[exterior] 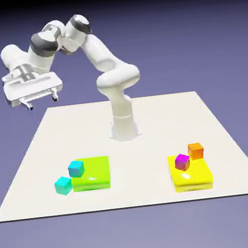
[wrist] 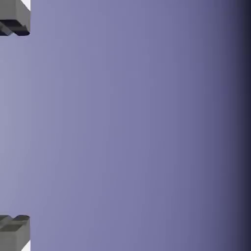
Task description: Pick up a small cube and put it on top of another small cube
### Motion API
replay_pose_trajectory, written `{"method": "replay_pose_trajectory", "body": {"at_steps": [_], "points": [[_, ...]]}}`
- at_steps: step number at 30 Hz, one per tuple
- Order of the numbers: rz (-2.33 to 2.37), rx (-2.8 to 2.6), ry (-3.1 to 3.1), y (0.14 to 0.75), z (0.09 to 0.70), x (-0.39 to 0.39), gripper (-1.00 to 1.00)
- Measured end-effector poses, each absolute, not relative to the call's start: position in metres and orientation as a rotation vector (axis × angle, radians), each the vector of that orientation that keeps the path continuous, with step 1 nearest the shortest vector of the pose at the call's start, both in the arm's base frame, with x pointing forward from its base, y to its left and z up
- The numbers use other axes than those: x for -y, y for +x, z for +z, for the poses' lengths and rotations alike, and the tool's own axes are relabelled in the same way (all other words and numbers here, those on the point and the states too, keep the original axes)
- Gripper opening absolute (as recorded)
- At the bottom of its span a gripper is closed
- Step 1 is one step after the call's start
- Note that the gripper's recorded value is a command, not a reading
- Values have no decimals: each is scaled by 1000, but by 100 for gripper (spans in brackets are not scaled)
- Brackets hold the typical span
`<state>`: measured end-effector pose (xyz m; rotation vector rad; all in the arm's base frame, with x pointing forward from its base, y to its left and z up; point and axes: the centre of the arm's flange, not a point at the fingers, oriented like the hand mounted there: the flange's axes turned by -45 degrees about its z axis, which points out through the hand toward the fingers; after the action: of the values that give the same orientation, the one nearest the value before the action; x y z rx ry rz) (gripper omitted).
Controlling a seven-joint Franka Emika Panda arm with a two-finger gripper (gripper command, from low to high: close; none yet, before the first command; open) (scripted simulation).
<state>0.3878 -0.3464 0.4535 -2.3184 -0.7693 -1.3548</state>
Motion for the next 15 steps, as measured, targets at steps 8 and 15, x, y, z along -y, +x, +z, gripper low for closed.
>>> {"method": "replay_pose_trajectory", "body": {"at_steps": [8, 15], "points": [[-1374, 880, -2133, 387, 352, 397, 0], [-1391, 959, -1975, 380, 247, 419, 0]]}}
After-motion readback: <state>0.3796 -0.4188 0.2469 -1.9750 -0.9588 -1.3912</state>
